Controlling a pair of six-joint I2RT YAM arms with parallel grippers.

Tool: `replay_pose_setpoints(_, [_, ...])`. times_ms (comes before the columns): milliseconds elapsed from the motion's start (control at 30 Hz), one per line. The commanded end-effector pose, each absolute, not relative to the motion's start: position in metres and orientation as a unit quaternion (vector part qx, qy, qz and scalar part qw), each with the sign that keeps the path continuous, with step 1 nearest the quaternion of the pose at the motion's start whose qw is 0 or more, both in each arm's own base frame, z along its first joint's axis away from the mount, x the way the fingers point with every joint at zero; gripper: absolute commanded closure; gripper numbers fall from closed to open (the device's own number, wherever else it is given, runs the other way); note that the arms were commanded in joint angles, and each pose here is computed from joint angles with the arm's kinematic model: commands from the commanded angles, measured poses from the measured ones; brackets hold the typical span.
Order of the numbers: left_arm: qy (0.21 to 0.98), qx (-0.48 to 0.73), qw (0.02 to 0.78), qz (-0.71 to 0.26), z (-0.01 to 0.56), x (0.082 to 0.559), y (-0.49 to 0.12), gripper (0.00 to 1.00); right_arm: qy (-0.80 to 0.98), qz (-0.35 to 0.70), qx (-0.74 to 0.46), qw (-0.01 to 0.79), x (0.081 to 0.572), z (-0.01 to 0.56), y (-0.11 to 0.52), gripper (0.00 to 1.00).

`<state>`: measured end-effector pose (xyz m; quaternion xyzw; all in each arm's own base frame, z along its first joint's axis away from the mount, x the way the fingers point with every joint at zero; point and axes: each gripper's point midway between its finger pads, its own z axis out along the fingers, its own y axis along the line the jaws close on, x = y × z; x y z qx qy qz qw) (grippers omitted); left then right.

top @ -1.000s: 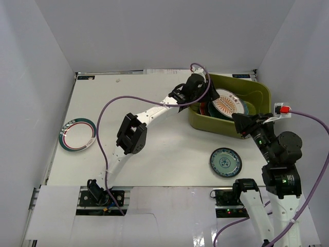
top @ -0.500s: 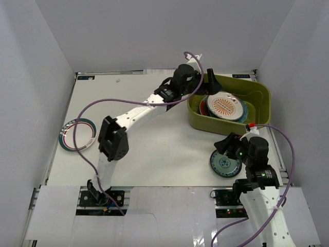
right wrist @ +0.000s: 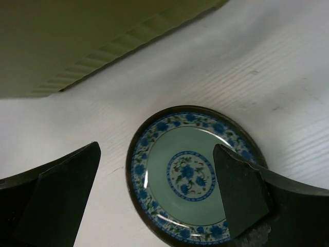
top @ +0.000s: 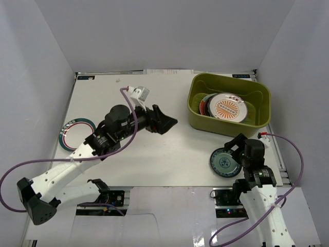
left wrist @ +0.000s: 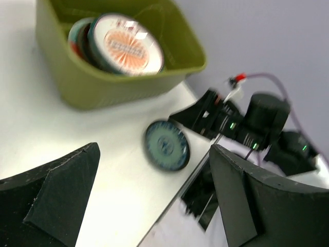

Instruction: Place the plates into the plastic bin on the countertop

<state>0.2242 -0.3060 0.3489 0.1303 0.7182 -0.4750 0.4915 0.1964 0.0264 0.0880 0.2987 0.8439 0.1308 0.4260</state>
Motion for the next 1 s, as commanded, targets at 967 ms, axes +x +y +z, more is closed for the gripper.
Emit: replay_pose_setpoints(967, [0.775, 0.182, 0.473, -0.378, 0.250, 0.171, -0.218, 0.02, 0.875, 0.149, 0.372, 0.272, 0.188, 0.010, 0.053, 0.28])
